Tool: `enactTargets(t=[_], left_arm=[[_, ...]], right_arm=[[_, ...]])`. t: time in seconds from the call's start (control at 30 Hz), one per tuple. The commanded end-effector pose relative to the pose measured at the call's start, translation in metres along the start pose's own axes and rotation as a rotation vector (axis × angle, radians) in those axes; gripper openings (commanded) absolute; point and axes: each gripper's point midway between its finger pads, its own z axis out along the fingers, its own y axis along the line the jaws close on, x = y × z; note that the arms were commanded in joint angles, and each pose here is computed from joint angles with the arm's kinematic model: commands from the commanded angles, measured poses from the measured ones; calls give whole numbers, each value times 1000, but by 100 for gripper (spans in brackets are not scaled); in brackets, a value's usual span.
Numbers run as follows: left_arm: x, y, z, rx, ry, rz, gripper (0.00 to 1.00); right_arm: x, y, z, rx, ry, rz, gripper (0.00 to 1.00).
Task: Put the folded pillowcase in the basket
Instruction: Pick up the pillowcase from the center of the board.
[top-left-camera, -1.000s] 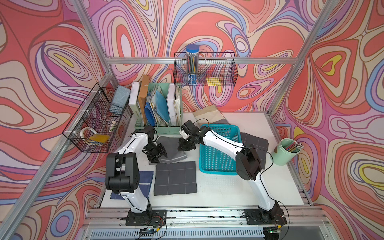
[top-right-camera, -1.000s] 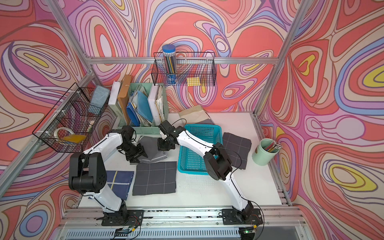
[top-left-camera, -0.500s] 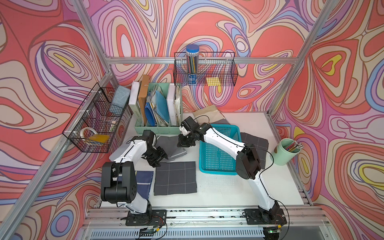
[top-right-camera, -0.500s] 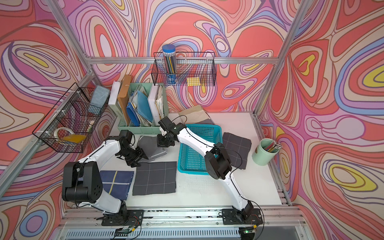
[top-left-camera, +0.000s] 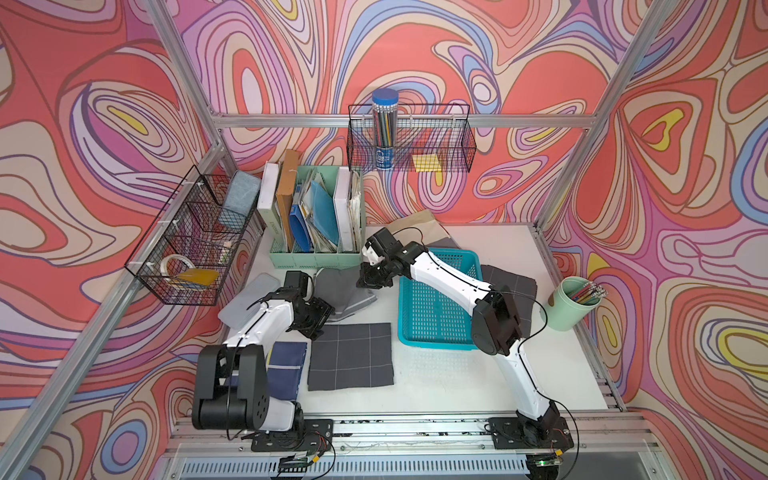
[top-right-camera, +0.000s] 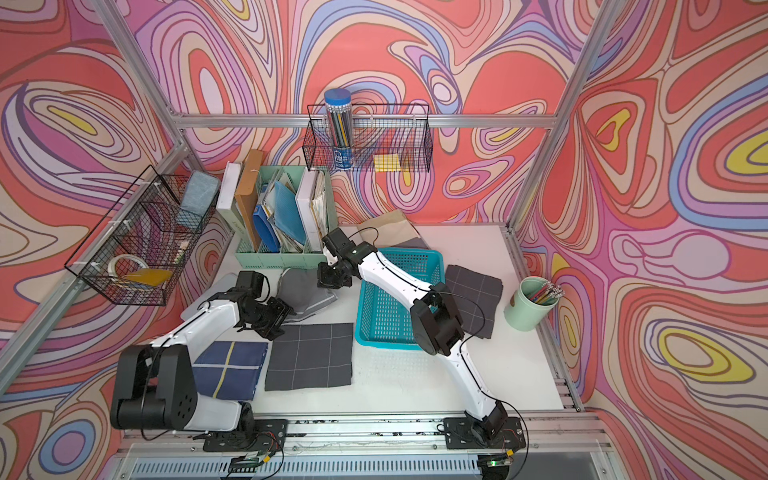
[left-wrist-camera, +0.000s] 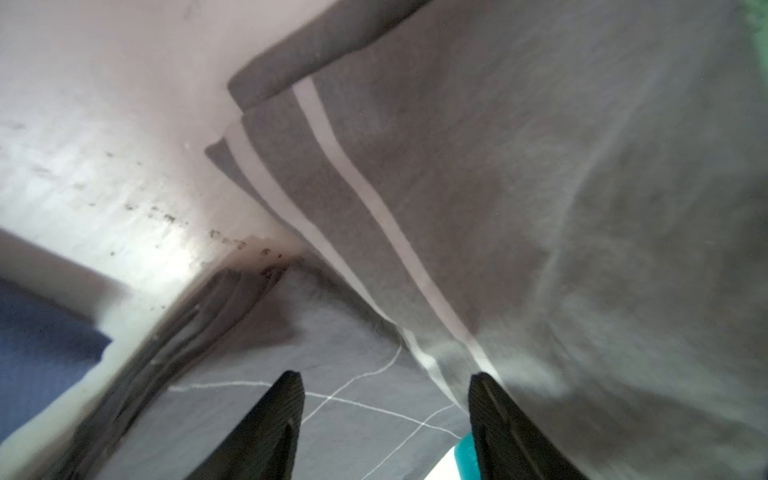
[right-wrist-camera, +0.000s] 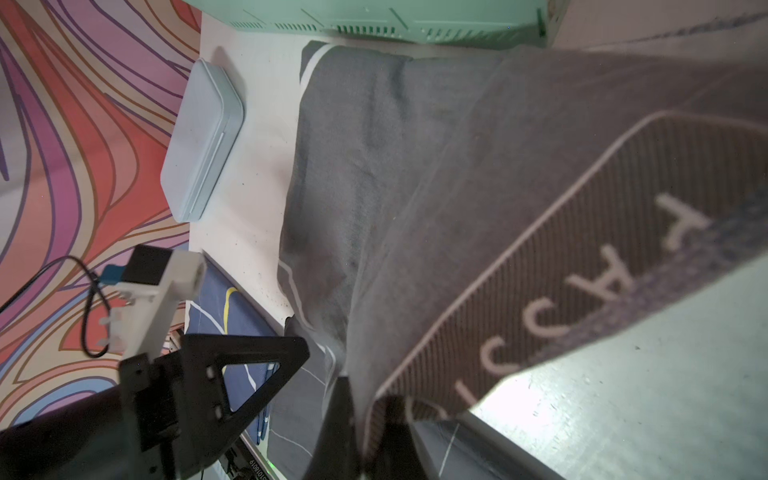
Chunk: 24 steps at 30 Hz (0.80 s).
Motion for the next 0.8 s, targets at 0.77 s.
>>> enactTargets(t=[0.77], left_arm=[[-6,-19,-3,278,-352,-326,93]], right_arm=[[-18,37,-16,-176,-104,66,0]])
